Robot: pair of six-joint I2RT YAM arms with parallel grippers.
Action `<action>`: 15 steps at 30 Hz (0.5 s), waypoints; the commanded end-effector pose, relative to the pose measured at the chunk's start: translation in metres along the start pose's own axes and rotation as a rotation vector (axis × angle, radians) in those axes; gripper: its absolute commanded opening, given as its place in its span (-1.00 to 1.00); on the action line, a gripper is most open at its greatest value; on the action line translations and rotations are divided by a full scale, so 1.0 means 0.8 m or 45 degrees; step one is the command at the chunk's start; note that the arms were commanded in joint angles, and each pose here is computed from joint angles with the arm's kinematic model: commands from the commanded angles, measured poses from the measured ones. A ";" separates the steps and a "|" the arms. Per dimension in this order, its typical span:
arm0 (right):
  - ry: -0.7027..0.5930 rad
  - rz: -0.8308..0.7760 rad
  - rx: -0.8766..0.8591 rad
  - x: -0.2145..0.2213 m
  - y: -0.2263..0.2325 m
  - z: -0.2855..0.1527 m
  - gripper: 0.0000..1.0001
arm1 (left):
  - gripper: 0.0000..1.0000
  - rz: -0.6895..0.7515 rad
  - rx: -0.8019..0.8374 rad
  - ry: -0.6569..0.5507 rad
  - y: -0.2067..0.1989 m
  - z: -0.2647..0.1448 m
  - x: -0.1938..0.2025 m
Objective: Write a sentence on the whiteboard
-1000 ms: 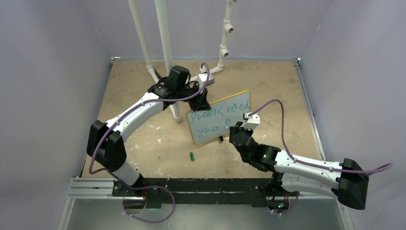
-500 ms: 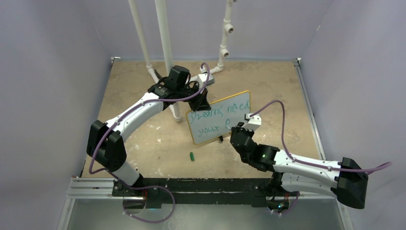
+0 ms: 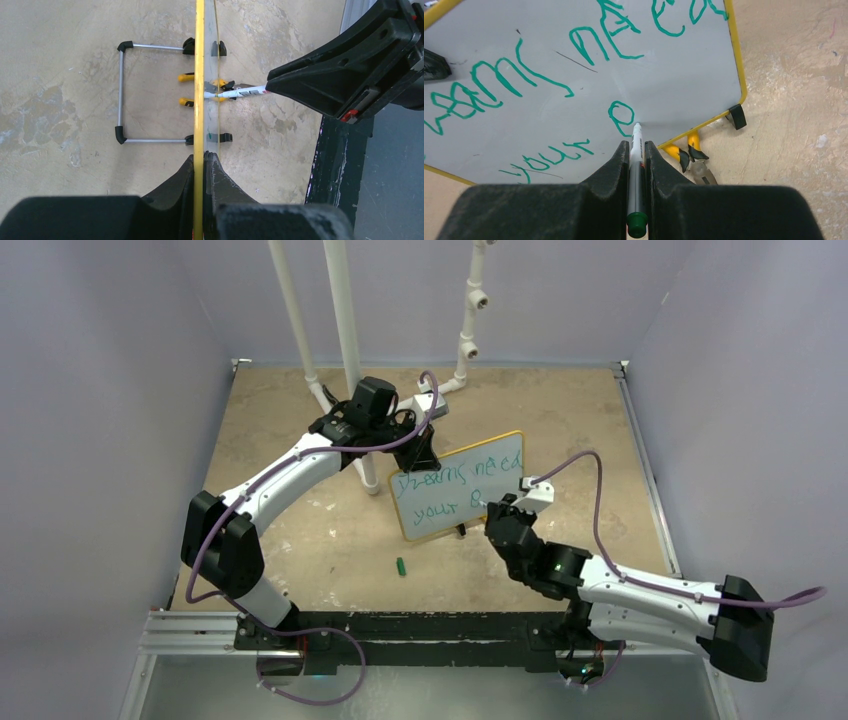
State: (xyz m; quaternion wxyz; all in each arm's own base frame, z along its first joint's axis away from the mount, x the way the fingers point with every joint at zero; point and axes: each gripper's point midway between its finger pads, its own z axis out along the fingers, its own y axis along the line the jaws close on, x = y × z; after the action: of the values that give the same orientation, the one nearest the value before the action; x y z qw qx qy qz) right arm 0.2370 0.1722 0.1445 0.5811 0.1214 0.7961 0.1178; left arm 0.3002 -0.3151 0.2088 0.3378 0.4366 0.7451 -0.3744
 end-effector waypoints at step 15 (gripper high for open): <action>-0.023 0.087 -0.123 -0.032 -0.002 -0.026 -1.00 | -1.00 0.035 -0.065 -0.007 0.015 -0.012 0.001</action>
State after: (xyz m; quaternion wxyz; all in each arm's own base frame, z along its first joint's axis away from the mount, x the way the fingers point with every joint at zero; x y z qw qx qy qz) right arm 0.2277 0.1645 0.1759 0.5908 0.1335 0.7763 0.1747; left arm 0.3000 -0.3152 0.2089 0.3376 0.4368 0.7447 -0.3750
